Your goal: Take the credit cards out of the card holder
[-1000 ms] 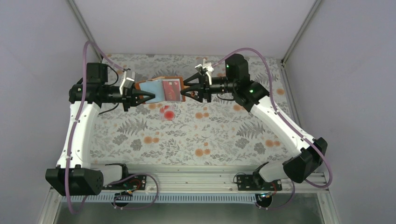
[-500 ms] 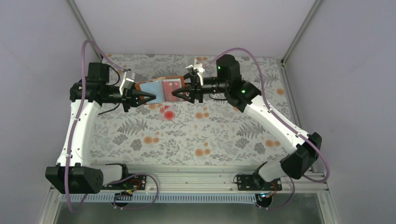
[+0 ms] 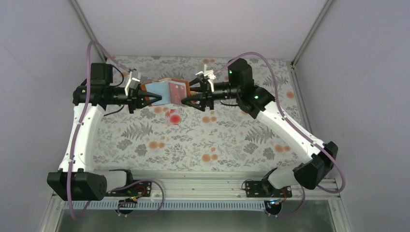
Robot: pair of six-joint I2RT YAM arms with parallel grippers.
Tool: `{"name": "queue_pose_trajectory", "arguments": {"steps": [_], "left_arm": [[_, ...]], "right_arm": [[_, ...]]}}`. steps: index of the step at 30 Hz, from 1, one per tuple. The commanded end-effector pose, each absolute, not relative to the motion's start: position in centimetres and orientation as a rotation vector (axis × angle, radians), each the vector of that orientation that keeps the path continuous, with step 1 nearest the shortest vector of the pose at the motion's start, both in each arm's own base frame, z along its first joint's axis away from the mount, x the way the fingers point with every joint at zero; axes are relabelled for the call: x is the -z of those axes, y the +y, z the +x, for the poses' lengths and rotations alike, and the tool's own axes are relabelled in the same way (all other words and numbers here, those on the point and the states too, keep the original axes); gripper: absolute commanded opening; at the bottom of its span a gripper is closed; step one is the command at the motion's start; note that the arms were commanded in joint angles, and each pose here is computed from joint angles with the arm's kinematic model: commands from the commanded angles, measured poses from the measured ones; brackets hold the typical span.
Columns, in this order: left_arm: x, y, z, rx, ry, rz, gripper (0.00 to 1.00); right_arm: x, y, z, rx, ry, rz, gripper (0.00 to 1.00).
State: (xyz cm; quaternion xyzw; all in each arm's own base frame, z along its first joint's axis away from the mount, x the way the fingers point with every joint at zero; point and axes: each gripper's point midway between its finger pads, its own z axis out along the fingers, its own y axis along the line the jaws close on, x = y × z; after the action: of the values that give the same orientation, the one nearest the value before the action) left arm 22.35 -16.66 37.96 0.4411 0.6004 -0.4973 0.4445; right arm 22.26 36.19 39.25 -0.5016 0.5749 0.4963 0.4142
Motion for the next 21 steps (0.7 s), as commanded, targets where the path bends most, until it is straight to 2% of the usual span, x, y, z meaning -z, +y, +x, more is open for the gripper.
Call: {"name": "queue_pose_trajectory", "arguments": {"steps": [1,4,6,8,13,19,21], "left_arm": [[-38.2,-16.7,22.2,1.227,1.462,1.101,0.02],[-38.2,-16.7,22.3,1.232,1.461,1.100,0.02],[-38.2,-16.7,22.2,1.233,1.458,1.101,0.02],[-38.2,-16.7,22.2,1.233,1.457,1.101,0.03],[-38.3,-16.7,22.0,1.234,1.449,1.105,0.02],[-38.2,-16.7,22.1,1.233,1.456,1.102,0.02],[-38.2,-16.7,22.2,1.233,1.456,1.101,0.02]], "right_arm": [[-40.1,33.6,22.1,-1.188,1.429,-1.242,0.64],[-40.0,33.2,22.6,-1.148,1.455,-1.219,0.59],[-40.2,33.1,23.0,-1.131,1.462,-1.202,0.51],[-40.2,33.2,23.3,-1.127,1.468,-1.189,0.47],[-40.0,33.4,23.7,-1.131,1.484,-1.173,0.48],[-39.6,33.8,23.8,-1.157,1.493,-1.182,0.57],[-39.2,34.0,24.1,-1.150,1.515,-1.169,0.54]]}}
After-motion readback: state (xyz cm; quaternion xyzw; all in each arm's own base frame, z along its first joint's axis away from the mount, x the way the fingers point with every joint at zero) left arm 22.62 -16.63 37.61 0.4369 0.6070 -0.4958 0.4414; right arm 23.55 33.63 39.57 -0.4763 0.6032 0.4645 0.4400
